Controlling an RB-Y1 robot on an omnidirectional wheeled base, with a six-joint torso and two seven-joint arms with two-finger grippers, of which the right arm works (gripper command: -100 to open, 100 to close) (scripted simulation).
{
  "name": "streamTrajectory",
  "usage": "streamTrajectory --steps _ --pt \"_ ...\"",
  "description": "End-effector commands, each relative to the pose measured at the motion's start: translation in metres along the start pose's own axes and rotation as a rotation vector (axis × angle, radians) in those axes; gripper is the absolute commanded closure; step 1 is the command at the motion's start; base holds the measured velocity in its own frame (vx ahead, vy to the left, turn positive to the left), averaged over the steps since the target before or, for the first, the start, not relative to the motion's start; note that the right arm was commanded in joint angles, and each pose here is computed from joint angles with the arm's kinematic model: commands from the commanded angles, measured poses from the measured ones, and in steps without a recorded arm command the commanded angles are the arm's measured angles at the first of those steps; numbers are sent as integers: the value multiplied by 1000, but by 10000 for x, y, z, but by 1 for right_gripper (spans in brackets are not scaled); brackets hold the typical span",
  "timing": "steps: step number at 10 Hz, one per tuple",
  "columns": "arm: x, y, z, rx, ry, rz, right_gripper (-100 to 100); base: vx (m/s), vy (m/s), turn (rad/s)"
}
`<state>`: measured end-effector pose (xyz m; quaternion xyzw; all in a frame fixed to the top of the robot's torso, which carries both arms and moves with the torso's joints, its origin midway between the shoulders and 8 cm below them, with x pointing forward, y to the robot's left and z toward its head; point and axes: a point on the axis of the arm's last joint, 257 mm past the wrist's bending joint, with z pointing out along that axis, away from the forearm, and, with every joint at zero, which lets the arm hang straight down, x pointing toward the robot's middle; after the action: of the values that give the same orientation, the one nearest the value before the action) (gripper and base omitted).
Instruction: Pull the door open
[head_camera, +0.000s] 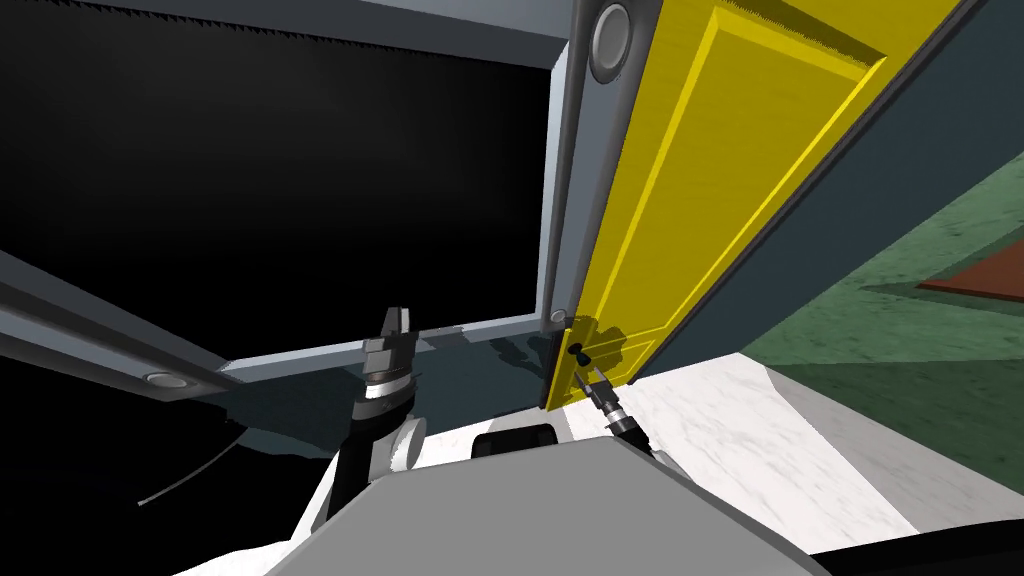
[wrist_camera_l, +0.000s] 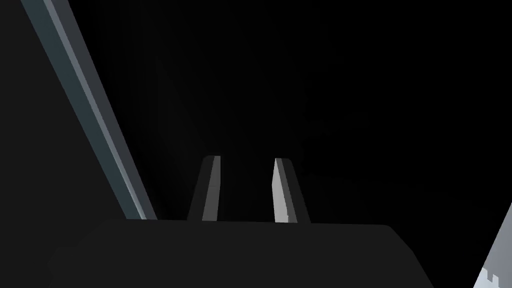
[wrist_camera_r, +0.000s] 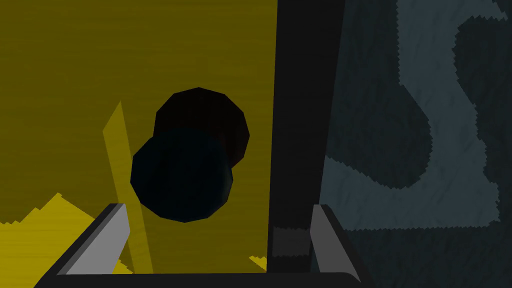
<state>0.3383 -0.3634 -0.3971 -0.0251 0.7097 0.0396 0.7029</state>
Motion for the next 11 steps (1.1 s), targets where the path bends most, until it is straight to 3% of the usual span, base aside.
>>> streamTrajectory --steps 1,3,4,5,6,11 --pt "-11 -132 -46 18 -4 1 -100 136 26 117" --pt "-50 -381 -178 53 -9 -3 -100 93 6 130" --pt "-61 -433 -207 61 -11 -4 -100 136 -22 142" --pt "-54 -365 -165 53 -9 -4 -100 14 -35 51" --pt "-54 -365 -165 53 -9 -4 100 -53 -13 -7" --pt "-54 -365 -165 53 -9 -4 100 -7 1 -3"
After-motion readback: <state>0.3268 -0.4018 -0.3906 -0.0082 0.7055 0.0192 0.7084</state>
